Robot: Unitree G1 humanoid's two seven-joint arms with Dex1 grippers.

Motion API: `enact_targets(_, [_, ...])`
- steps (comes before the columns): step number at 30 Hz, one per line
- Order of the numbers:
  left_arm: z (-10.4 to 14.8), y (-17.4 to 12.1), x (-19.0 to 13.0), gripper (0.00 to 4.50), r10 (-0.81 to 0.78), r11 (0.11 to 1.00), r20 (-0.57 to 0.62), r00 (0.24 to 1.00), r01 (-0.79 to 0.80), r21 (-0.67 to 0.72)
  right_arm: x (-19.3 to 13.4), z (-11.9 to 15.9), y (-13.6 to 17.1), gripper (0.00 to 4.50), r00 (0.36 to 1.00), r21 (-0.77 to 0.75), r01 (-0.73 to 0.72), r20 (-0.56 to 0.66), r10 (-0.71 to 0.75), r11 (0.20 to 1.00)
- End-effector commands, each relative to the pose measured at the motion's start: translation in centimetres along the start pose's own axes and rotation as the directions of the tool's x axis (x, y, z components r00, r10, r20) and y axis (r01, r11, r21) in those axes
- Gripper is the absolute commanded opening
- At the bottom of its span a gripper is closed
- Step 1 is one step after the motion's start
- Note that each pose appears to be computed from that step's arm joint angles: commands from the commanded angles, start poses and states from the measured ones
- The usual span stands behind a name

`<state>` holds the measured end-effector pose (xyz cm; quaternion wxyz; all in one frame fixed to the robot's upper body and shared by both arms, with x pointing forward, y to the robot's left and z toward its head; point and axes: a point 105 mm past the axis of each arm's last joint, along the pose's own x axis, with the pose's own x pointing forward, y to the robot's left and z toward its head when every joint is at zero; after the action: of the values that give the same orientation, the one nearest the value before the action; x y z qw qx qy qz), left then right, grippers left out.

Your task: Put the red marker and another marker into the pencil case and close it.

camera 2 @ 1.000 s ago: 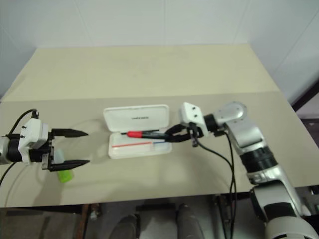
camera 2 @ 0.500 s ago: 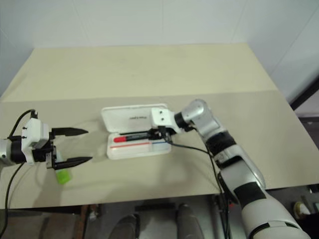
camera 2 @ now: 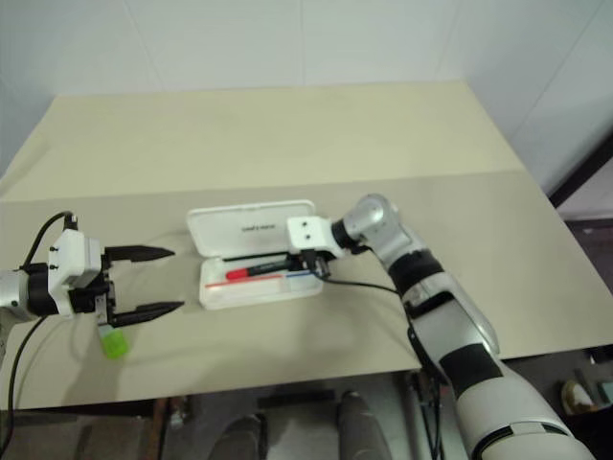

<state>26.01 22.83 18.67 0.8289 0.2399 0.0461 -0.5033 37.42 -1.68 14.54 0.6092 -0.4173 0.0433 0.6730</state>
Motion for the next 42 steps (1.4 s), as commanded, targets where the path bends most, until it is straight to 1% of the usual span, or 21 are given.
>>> enact_targets(1, [0.6, -0.1, 0.2, 4.50, -0.006, 1.000, 0.021, 1.000, 0.006, 0.019, -0.5, 1.1, -0.6, 0.63, 0.999, -0.038, 0.025, 0.027, -0.024, 0.999])
enact_targets(10, [0.5, -0.2, 0.7, 4.50, -0.026, 0.999, 0.024, 0.999, 0.026, 0.019, -0.7, 2.5, -1.0, 0.63, 0.995, -0.066, 0.063, 0.079, -0.058, 0.996])
enact_targets(12, [0.6, -0.1, 0.9, 4.50, -0.029, 0.999, 0.028, 0.999, 0.029, 0.019, -0.8, 1.8, -1.3, 0.63, 0.995, -0.035, 0.087, 0.047, -0.085, 0.996])
enact_targets(13, [0.6, -0.1, 1.0, 4.50, -0.031, 0.999, 0.029, 0.999, 0.031, 0.020, -0.9, 1.7, -1.5, 0.63, 0.994, -0.051, 0.105, 0.035, -0.104, 0.993])
enact_targets(14, [0.6, -0.1, 1.0, 4.50, -0.032, 0.999, 0.030, 0.999, 0.031, 0.020, -0.9, 1.4, -1.3, 1.35, 0.995, -0.040, 0.096, 0.027, -0.095, 0.995])
enact_targets(15, [0.6, 0.0, 1.0, 4.50, -0.032, 0.999, 0.031, 0.999, 0.031, 0.020, -0.9, 1.3, -1.1, 1.66, 0.996, -0.033, 0.087, 0.026, -0.086, 0.996])
enact_targets(19, [0.6, -0.1, 1.0, 4.50, -0.037, 0.999, 0.030, 0.999, 0.036, 0.020, -0.9, 1.5, -1.6, 3.07, 0.991, -0.050, 0.133, 0.032, -0.131, 0.990])
enact_targets(22, [0.6, -0.1, 1.0, 4.50, -0.038, 0.999, 0.032, 0.999, 0.038, 0.018, -1.0, 1.7, -1.4, 4.11, 0.993, -0.053, 0.115, 0.042, -0.113, 0.992])
enact_targets(23, [0.6, -0.1, 1.1, 4.50, -0.039, 0.999, 0.033, 0.999, 0.039, 0.018, -1.1, 1.8, -1.3, 4.39, 0.993, -0.052, 0.106, 0.048, -0.104, 0.993])
enact_targets(24, [0.6, -0.1, 1.1, 4.50, -0.040, 0.999, 0.033, 0.999, 0.040, 0.017, -1.1, 1.9, -1.2, 4.48, 0.994, -0.050, 0.100, 0.051, -0.097, 0.994])
enact_targets(27, [0.6, -0.1, 1.1, 4.50, -0.043, 0.999, 0.033, 0.999, 0.042, 0.017, -1.3, 2.4, -1.0, 4.48, 0.994, -0.033, 0.086, 0.078, -0.083, 0.996])
enact_targets(29, [0.6, -0.1, 1.1, 4.50, -0.045, 0.999, 0.033, 0.998, 0.044, 0.018, -1.7, 4.1, -0.9, 4.48, 0.980, 0.045, 0.065, 0.184, -0.073, 0.997])
enact_targets(30, [0.5, -0.1, 1.1, 4.50, -0.045, 0.999, 0.033, 0.998, 0.045, 0.018, -1.9, 4.5, -0.9, 4.48, 0.975, 0.066, 0.056, 0.213, -0.069, 0.996])
enact_targets(31, [0.5, -0.1, 1.2, 4.50, -0.046, 0.999, 0.034, 0.998, 0.046, 0.017, -2.3, 5.4, -0.8, 4.48, 0.959, 0.109, 0.038, 0.274, -0.067, 0.993])
enact_targets(34, [0.5, -0.1, 1.3, 4.50, -0.048, 0.999, 0.037, 0.998, 0.048, 0.015, -3.6, 6.8, 0.1, 4.48, 0.924, 0.169, -0.026, 0.380, -0.041, 0.985])
enact_targets(38, [0.5, -0.2, 1.4, 4.50, -0.053, 0.999, 0.042, 0.998, 0.052, 0.014, -5.5, 7.7, 0.9, 4.48, 0.892, 0.216, -0.027, 0.447, -0.074, 0.976])
enact_targets(42, [0.5, -0.2, 1.4, 4.50, -0.054, 0.998, 0.045, 0.998, 0.053, 0.013, -6.4, 7.6, 1.2, 4.48, 0.892, 0.235, 0.003, 0.439, -0.109, 0.972])
